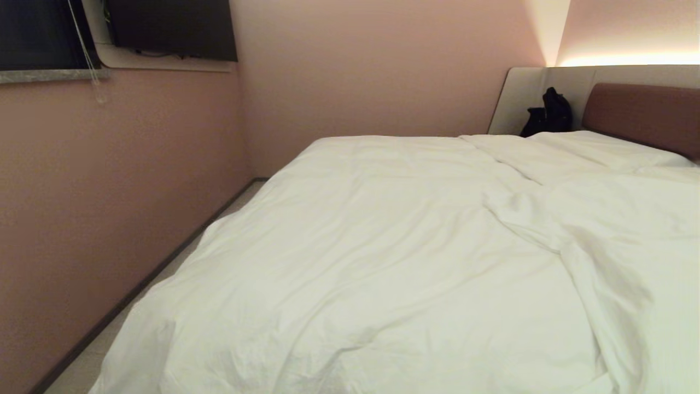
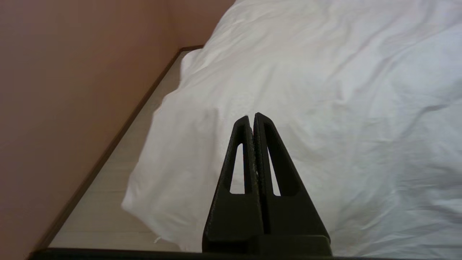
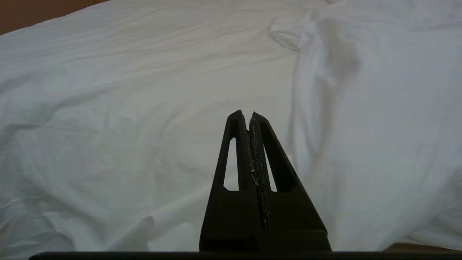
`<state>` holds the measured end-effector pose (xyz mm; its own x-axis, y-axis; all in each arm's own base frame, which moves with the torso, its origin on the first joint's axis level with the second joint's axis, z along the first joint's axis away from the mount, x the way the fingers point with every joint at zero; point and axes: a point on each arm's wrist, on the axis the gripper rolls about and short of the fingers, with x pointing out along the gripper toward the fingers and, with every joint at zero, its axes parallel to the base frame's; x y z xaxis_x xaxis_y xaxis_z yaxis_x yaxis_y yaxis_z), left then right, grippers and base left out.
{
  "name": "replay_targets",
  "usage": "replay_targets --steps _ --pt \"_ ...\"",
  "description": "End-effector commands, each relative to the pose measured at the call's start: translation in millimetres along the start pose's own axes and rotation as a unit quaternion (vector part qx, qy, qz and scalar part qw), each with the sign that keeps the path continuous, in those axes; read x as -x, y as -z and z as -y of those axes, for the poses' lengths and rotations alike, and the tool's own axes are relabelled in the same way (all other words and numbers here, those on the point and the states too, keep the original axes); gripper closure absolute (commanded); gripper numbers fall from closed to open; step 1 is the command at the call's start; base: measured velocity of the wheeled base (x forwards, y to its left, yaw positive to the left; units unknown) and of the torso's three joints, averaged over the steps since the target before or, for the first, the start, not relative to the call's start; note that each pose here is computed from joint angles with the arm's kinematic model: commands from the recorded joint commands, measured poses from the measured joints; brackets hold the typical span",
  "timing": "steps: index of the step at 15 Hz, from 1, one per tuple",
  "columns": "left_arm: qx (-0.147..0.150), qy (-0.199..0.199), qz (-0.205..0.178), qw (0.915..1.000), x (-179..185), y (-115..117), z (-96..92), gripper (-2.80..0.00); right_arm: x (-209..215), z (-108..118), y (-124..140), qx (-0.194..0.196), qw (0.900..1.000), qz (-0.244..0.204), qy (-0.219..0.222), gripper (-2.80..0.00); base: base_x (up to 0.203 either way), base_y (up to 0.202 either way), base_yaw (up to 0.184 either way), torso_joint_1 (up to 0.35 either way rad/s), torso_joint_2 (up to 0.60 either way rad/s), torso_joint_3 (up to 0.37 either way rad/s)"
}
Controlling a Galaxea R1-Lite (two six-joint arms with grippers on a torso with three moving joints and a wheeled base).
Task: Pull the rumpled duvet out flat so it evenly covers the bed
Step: Hold the folded corner of the quilt
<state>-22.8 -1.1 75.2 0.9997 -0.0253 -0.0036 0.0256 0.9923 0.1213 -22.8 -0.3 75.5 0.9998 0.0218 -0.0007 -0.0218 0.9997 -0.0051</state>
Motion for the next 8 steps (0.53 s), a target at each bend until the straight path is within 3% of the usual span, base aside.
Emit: replay_targets --steps 1,8 --pt "0.000 0.000 0.000 1.0000 0.0 0.2 0.0 0.00 0.0 0.0 0.0 0.001 1.000 0.000 0.000 0.00 0.000 -0.196 0.002 0.001 0.01 -0.001" --pt "0.000 0.000 -0.001 1.0000 0.0 0.2 0.0 0.00 0.0 0.0 0.0 0.001 1.000 0.000 -0.001 0.00 0.000 -0.195 0.000 0.003 0.00 0.005"
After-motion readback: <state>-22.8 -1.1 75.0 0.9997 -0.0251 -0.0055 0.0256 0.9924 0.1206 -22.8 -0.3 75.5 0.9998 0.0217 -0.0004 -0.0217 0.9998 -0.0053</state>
